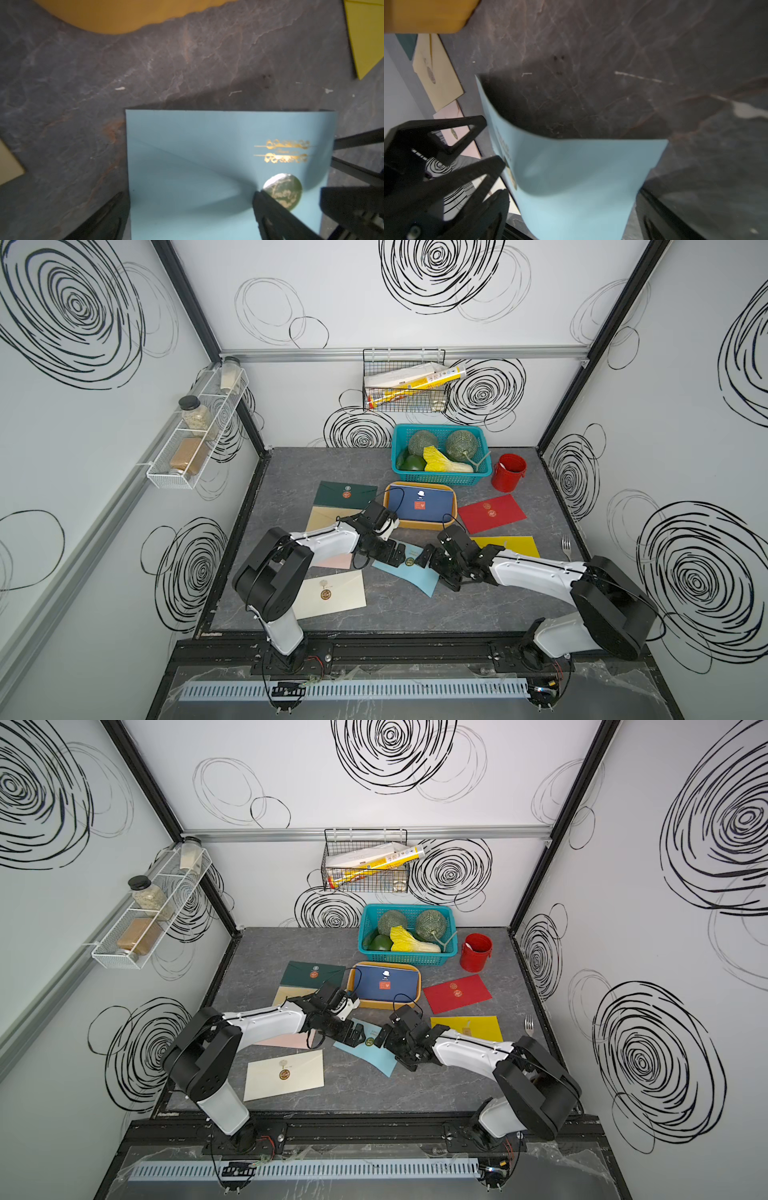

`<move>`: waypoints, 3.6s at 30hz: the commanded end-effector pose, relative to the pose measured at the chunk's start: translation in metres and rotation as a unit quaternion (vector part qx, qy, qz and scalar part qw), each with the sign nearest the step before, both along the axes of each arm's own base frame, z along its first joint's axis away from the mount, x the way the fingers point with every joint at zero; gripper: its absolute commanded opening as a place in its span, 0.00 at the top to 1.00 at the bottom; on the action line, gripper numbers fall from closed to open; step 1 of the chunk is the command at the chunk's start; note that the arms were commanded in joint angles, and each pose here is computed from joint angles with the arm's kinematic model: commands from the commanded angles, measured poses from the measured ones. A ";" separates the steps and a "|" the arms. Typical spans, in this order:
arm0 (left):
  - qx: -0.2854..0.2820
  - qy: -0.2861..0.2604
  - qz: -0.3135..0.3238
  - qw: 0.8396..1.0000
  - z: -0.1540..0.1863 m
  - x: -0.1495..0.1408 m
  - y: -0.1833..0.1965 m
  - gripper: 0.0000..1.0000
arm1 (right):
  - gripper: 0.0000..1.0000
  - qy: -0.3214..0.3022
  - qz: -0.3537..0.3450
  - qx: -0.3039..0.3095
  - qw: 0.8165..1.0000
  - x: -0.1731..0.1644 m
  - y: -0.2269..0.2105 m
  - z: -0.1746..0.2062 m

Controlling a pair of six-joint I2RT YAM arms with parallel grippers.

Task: Put the sealed envelopes into the storage box
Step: Pick up the envelope from the center of the board.

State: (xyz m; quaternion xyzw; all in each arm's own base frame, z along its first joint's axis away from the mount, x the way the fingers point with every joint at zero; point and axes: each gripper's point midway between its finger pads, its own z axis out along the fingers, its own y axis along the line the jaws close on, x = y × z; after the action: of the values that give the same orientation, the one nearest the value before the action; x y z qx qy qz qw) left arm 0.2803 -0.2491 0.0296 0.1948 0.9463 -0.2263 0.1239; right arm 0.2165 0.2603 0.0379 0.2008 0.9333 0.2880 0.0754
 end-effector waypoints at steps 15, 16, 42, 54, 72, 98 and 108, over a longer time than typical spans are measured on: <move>-0.073 0.067 -0.003 0.995 0.013 -0.042 -0.005 0.01 | 0.15 0.020 0.049 -0.083 0.995 -0.015 -0.025 -0.052; -0.076 0.067 -0.004 0.995 0.014 -0.043 -0.006 0.01 | 0.16 0.019 0.054 -0.087 0.995 -0.016 -0.026 -0.053; -0.178 -0.053 -0.267 0.945 0.049 0.009 -0.054 0.18 | 0.25 -0.129 0.298 -0.133 0.937 0.003 -0.027 -0.032; -0.202 -0.025 -0.305 0.930 0.028 -0.009 -0.078 0.20 | 0.26 -0.148 0.333 -0.134 0.921 0.006 -0.022 -0.029; -0.239 0.046 -0.321 0.915 0.025 -0.038 -0.083 0.95 | 0.26 -0.167 0.337 -0.143 0.916 0.009 -0.034 -0.026; 0.076 -0.156 -0.154 0.973 0.180 0.067 -0.028 1.00 | 0.26 -0.220 0.083 -0.145 0.961 0.201 -0.117 0.099; 0.108 -0.193 -0.121 0.968 0.190 0.089 -0.018 1.00 | 0.56 -0.155 0.132 -0.146 0.968 0.218 -0.104 0.032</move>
State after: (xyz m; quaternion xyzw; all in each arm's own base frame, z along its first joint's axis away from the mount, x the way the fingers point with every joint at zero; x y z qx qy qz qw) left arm 0.3577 -0.2721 0.1971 0.3716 0.8950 -0.1119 0.2201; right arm 0.4316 0.1504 0.0738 0.0288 0.9604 0.1747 0.2150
